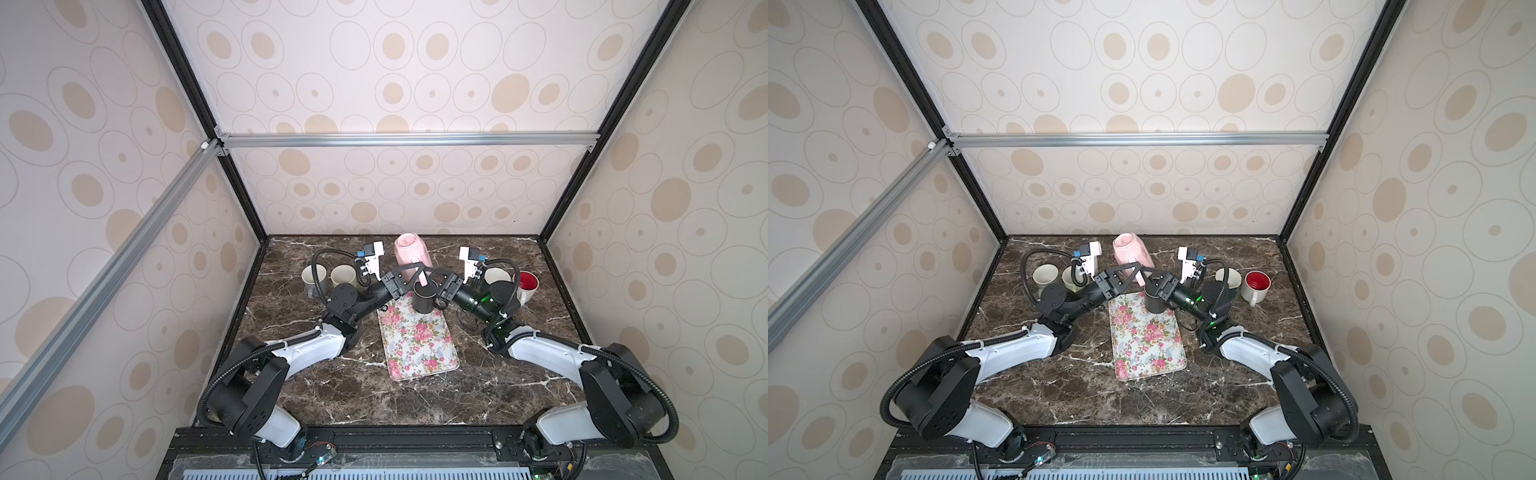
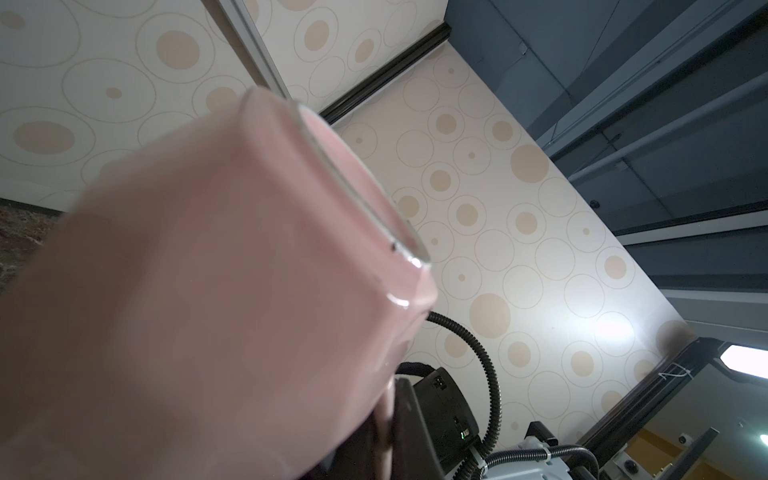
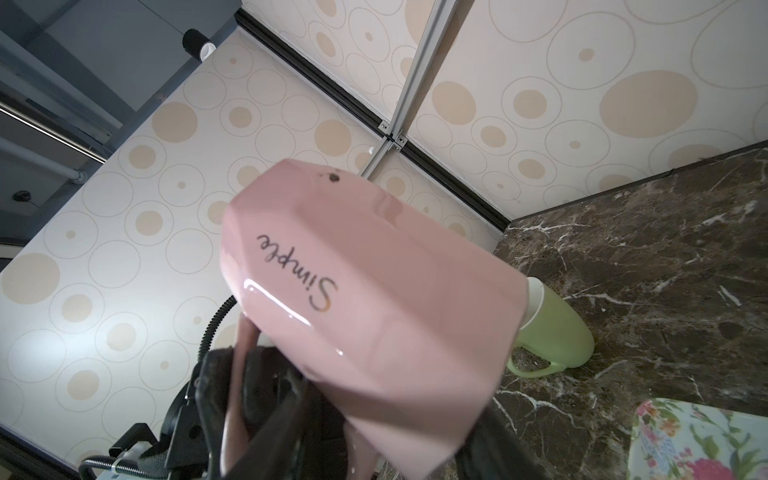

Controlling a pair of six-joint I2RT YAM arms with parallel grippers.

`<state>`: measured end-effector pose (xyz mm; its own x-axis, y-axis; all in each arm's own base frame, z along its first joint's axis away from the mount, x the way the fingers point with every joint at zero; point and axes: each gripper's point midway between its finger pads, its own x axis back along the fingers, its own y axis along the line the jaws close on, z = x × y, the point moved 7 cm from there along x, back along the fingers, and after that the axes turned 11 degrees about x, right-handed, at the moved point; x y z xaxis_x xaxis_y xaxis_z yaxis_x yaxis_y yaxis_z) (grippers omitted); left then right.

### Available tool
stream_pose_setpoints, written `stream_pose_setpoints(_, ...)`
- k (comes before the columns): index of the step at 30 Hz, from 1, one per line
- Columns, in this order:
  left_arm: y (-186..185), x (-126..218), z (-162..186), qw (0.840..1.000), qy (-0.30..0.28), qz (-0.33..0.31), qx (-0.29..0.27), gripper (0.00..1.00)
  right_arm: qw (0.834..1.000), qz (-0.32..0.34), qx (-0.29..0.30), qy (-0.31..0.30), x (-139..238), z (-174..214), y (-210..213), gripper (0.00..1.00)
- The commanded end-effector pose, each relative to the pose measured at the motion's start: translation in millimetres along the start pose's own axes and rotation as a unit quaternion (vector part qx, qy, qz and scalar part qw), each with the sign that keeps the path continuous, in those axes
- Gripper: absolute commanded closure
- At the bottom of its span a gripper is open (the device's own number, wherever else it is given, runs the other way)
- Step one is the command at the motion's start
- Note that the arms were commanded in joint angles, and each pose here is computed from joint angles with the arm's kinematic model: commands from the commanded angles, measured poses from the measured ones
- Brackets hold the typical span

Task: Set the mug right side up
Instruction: 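Rotate the pink mug upright with both grippers holding the handle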

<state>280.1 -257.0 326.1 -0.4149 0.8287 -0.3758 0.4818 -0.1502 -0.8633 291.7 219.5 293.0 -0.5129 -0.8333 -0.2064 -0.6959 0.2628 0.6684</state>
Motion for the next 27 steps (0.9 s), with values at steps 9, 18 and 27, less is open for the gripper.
stream_pose_setpoints(9, -11, -2, -8, 0.998, 0.002, 0.045, 0.033, 1.0, 0.992, -0.078, 0.093, -0.028, 1, -29, 49, 0.71)
stream_pose_setpoints(18, -2, -10, -8, 0.996, 0.029, 0.042, 0.07, 1.0, 0.986, -0.097, 0.135, -0.027, 5, -32, 60, 0.7)
stream_pose_setpoints(27, -8, -10, -6, 0.993, 0.041, 0.058, 0.092, 1.0, 0.977, -0.118, 0.172, -0.035, 3, -35, 66, 0.6)
